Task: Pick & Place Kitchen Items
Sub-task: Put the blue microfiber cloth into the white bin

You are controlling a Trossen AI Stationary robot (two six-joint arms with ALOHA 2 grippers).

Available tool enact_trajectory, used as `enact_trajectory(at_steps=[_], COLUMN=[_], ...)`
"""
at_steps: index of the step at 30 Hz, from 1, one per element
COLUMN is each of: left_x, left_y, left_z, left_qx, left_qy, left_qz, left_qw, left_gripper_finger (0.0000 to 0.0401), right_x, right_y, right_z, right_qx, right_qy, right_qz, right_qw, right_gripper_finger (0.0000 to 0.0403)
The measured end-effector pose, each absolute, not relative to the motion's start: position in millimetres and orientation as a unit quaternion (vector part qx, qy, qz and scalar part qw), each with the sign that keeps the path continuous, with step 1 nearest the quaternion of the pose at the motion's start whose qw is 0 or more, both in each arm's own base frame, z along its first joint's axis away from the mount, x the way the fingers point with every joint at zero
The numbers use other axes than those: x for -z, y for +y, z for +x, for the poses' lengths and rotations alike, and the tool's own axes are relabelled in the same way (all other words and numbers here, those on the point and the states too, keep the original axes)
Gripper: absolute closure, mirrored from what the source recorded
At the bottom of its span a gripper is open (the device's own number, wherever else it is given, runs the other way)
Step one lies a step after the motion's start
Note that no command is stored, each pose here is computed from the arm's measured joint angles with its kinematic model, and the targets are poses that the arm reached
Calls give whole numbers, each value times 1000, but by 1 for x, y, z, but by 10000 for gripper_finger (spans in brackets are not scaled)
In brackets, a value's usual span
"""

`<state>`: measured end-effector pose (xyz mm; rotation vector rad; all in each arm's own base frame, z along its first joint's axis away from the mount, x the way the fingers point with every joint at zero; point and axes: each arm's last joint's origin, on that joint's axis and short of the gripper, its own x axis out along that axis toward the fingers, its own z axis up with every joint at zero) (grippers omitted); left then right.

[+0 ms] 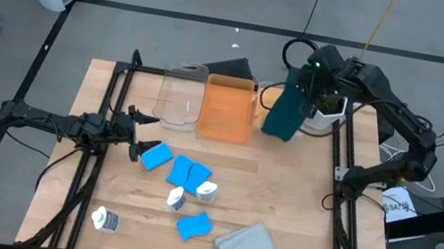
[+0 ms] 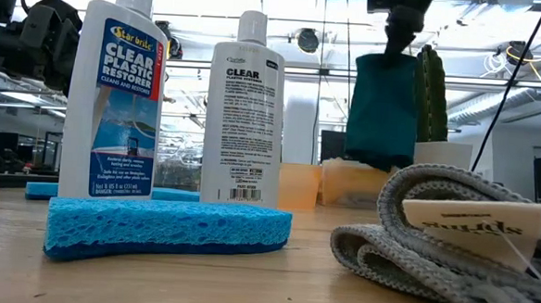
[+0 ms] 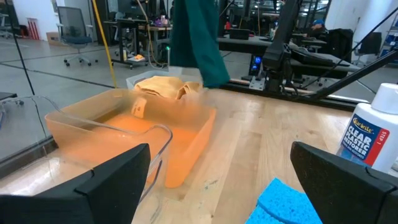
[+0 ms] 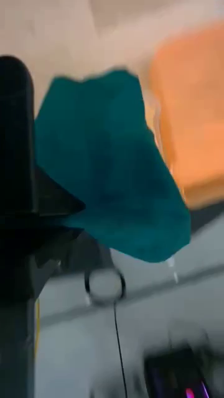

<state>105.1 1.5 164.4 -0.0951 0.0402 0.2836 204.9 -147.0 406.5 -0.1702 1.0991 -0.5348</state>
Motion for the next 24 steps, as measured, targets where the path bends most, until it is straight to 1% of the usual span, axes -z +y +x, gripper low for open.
enact_trajectory(at_steps=[6, 11, 16, 21, 24], left_x=[-164, -164, -164, -164, -164], left_y=[1, 1, 1, 1, 1], left_z=[105, 105, 105, 105, 105], left_qx=[-141, -141, -141, -141, -141], left_qy=[20, 20, 20, 20, 20], left_qz=[-47, -47, -47, -47, -47], left_qw=[989, 989, 989, 989, 989], left_gripper_finger=[6, 6, 6, 6, 6], right_x=[-419, -422, -409, -381, -371], right_y=[-146, -151, -163, -176, -182], right_z=[218, 228, 235, 240, 241], right_qx=[306, 311, 302, 263, 265], right_qy=[477, 440, 436, 471, 468], right_qz=[-178, -230, -285, -368, -399], right_qw=[805, 810, 798, 757, 743], right_gripper_finger=[403, 403, 403, 403, 403])
